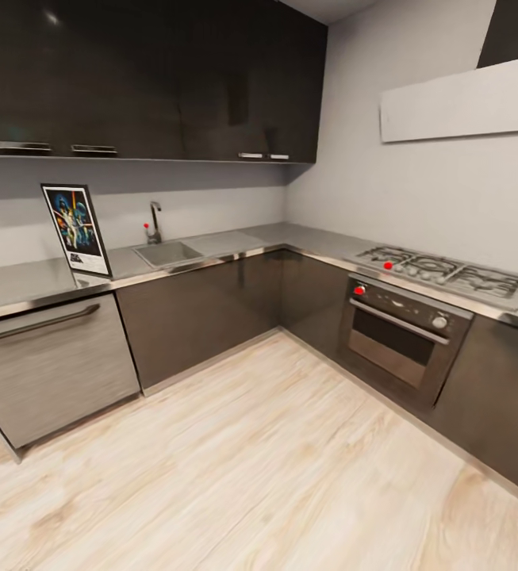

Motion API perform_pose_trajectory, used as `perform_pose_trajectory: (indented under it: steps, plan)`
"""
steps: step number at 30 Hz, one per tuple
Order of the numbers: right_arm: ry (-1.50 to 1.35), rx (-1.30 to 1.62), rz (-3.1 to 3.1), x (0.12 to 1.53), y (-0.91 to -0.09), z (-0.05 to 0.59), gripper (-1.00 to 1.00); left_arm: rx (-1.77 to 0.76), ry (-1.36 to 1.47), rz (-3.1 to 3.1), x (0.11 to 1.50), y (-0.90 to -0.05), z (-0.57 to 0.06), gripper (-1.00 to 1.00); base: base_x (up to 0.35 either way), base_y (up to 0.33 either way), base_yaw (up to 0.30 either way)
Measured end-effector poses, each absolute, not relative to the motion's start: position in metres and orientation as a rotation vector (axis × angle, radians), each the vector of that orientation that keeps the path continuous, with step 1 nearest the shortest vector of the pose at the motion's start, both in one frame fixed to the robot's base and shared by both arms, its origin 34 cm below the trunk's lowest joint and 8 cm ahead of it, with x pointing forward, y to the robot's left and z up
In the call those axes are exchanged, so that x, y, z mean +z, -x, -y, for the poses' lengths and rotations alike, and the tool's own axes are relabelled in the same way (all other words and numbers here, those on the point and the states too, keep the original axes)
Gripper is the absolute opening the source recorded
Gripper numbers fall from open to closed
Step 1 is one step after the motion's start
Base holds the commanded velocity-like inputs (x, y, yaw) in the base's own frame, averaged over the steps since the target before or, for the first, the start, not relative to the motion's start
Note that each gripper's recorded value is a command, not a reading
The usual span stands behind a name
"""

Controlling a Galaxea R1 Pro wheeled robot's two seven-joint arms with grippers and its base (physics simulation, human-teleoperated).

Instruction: Pick up the poster from the kitchen countertop and hang it on one of the wall nails in the kitchen.

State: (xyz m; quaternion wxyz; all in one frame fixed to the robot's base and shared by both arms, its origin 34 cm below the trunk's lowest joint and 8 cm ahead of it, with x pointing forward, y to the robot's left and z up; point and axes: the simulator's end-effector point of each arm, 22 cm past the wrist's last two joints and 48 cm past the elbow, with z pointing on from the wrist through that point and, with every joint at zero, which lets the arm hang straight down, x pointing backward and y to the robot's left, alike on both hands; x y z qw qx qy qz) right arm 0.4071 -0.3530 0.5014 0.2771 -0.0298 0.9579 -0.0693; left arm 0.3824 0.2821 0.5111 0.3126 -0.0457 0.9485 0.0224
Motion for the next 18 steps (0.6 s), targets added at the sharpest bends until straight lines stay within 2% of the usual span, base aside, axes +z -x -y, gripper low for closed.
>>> perform_pose_trajectory:
  steps: [9,18]
  plan:
    - [0.080,-0.186,-2.572,0.5013,-0.4071,0.3528,1.00,0.060,0.121,-2.503,0.5109,-0.3820,-0.2822,1.00,0.271,-0.226,0.291]
    - [0.080,-0.186,-2.572,0.5013,-0.4073,0.3529,1.00,0.059,0.118,-2.505,0.5106,-0.3819,-0.2815,1.00,0.205,-0.279,0.293]
